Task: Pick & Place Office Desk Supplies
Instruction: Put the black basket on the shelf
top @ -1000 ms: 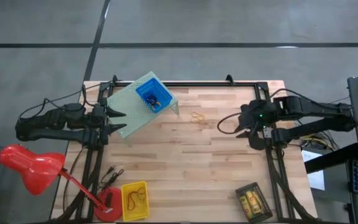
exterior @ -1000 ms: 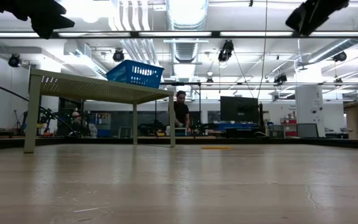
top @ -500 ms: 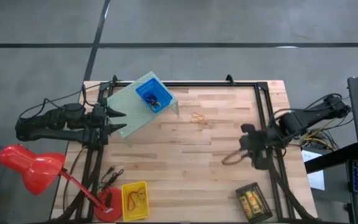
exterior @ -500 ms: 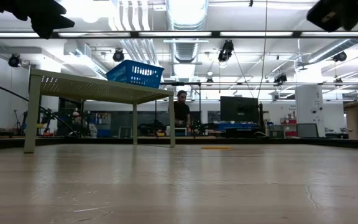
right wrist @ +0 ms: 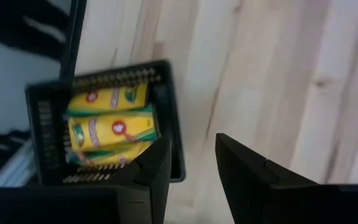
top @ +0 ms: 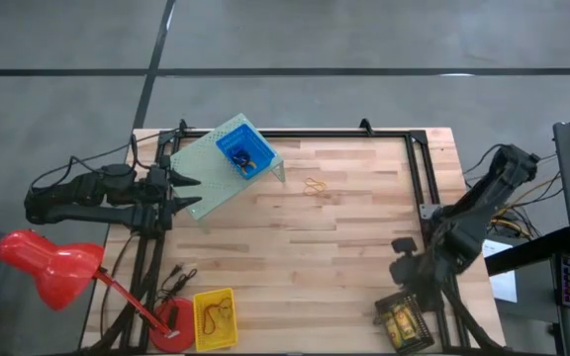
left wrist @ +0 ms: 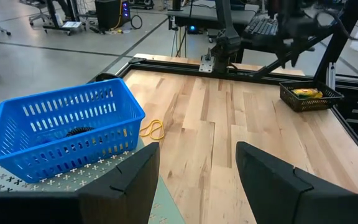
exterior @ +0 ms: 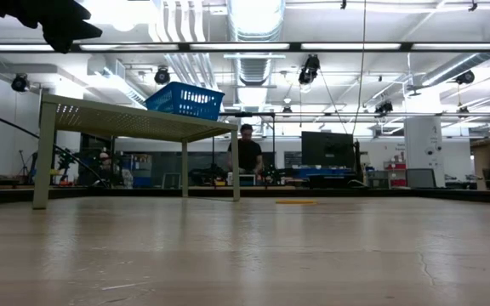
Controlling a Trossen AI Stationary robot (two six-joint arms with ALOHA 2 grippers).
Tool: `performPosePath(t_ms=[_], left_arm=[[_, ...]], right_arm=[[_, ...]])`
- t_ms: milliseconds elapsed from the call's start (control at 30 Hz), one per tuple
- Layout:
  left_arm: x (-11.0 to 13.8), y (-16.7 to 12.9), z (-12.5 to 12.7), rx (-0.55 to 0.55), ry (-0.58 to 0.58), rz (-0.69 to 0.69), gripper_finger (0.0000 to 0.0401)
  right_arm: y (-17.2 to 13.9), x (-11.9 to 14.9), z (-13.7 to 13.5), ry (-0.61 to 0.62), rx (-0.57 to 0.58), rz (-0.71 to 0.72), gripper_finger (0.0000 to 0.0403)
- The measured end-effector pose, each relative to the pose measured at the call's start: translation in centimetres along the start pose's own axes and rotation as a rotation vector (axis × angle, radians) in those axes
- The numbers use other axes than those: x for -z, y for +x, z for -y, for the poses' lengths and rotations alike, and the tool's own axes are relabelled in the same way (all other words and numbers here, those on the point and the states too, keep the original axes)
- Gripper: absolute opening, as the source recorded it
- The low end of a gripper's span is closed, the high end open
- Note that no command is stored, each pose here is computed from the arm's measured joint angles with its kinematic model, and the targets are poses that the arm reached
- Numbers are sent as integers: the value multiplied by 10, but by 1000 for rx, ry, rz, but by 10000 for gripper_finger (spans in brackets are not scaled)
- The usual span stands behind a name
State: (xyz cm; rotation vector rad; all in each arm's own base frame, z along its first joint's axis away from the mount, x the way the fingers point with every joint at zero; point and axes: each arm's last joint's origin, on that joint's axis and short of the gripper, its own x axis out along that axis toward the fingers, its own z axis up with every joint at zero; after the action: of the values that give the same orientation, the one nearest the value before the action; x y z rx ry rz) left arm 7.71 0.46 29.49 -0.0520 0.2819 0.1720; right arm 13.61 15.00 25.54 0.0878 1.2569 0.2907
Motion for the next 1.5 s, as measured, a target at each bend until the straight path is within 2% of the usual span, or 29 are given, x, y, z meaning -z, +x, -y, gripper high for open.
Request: performPosePath(t_ms=[200, 400, 800, 1033, 1300, 1500], left_arm=[[0, 0, 0, 0, 0, 0, 215], [0, 0, 0, 0, 0, 0, 215], [0, 0, 0, 0, 0, 0, 215], [0, 0, 0, 0, 0, 0, 215], [0, 0, 0, 0, 0, 0, 215], [0, 0, 0, 0, 0, 0, 215]], right_arm=[[34, 3, -23, -102, 36, -87, 123], [59, 1, -26, -92, 160, -116, 123], [64, -4, -34, -100, 146, -105, 172], [72, -4, -34, -102, 163, -129, 180], [98, -1, -34, -113, 238, -204, 177], [108, -1, -34, -118, 261, -228, 132]])
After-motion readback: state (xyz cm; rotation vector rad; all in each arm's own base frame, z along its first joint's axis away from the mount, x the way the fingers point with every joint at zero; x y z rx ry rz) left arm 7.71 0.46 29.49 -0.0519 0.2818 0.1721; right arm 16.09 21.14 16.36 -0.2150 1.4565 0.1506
